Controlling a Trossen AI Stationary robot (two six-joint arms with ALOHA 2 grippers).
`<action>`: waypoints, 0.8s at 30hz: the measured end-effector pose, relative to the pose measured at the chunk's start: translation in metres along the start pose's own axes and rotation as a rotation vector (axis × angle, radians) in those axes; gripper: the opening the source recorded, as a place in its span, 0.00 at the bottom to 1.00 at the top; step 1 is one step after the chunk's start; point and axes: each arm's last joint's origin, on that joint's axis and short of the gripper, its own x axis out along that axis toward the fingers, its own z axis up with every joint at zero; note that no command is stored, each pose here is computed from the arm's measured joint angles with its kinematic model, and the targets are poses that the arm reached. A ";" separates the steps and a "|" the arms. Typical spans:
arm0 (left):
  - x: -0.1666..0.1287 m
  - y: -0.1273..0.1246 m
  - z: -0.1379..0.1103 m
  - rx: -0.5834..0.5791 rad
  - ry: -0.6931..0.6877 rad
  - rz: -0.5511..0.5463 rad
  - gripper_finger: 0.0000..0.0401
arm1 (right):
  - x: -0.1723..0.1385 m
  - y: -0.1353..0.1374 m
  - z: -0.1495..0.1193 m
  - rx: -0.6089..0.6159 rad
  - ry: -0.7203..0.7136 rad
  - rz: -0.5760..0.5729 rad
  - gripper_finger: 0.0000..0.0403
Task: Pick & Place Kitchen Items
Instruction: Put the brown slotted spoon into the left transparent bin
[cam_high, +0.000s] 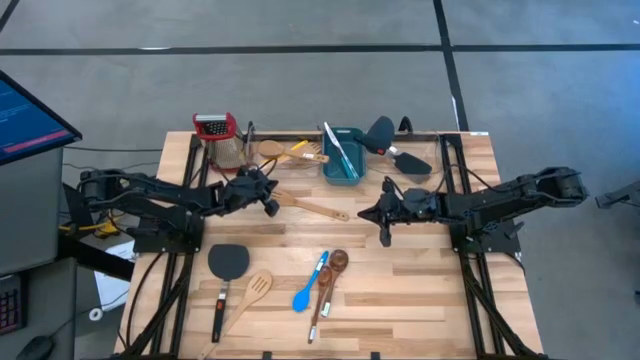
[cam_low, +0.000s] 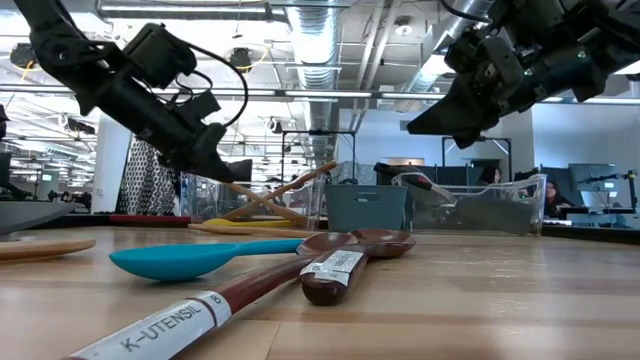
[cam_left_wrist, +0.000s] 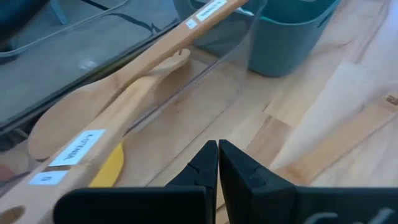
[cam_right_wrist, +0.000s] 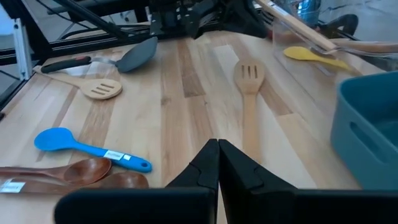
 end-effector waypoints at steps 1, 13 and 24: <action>0.000 0.000 0.000 -0.001 0.000 0.001 0.00 | 0.000 0.001 0.000 -0.002 0.003 0.005 0.00; 0.000 0.000 0.000 -0.007 0.012 -0.052 0.00 | -0.001 0.005 -0.001 -0.009 0.009 0.020 0.00; 0.000 0.001 -0.012 -0.036 0.129 -0.046 0.00 | 0.000 -0.004 0.000 -0.022 0.005 -0.022 0.00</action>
